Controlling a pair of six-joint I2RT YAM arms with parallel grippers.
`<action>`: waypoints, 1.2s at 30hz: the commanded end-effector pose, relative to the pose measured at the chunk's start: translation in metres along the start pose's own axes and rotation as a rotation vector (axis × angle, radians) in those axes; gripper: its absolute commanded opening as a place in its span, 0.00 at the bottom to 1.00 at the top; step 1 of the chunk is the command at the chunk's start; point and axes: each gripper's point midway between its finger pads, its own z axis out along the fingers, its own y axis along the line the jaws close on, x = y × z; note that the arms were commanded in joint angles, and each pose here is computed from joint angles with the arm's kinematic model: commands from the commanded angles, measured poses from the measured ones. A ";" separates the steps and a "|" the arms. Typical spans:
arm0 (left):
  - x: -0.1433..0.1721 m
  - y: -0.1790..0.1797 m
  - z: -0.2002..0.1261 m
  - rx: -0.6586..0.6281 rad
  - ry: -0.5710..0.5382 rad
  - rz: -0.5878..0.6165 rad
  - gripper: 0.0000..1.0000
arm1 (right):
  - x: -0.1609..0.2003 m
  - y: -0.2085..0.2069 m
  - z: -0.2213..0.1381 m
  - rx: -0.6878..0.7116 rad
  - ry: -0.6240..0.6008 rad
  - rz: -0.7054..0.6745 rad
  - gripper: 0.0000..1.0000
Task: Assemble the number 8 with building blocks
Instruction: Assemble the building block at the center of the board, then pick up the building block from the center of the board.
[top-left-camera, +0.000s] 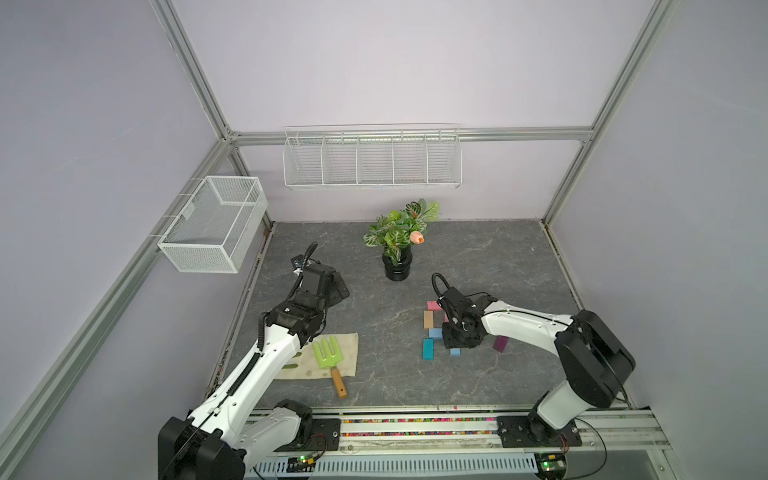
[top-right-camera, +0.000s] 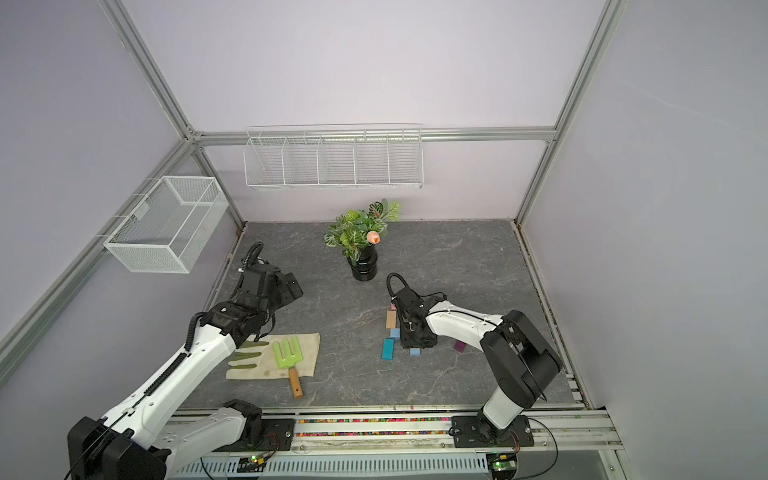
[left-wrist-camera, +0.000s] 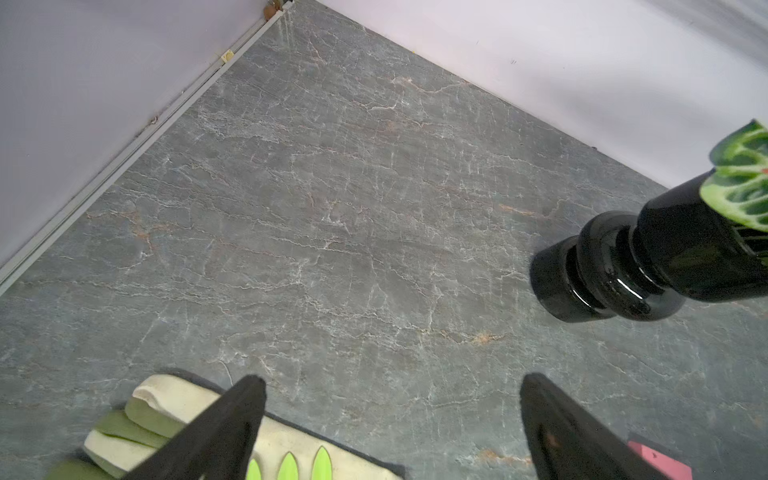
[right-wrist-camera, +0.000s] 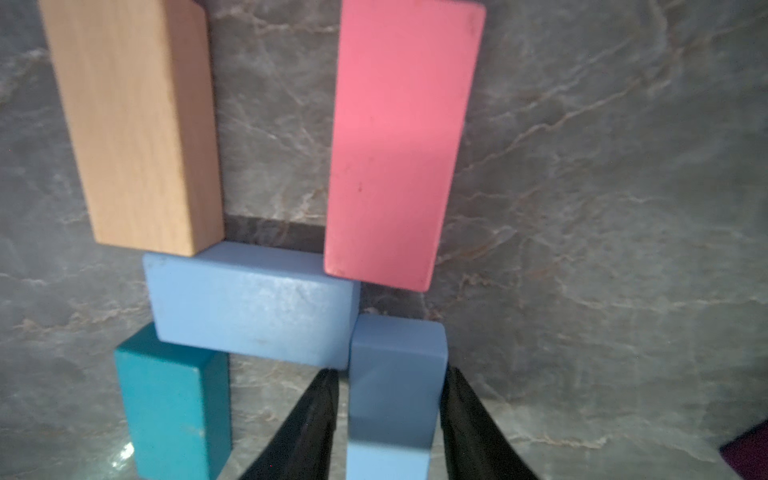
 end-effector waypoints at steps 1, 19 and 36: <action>-0.005 -0.002 -0.003 0.000 -0.011 -0.007 1.00 | -0.001 -0.005 -0.006 0.006 -0.018 0.002 0.47; -0.003 -0.011 -0.001 0.025 0.008 -0.003 1.00 | 0.008 -0.076 -0.071 0.186 -0.180 0.235 0.60; -0.001 -0.016 -0.001 0.025 0.011 0.012 1.00 | 0.019 -0.140 -0.035 0.202 -0.113 0.511 0.71</action>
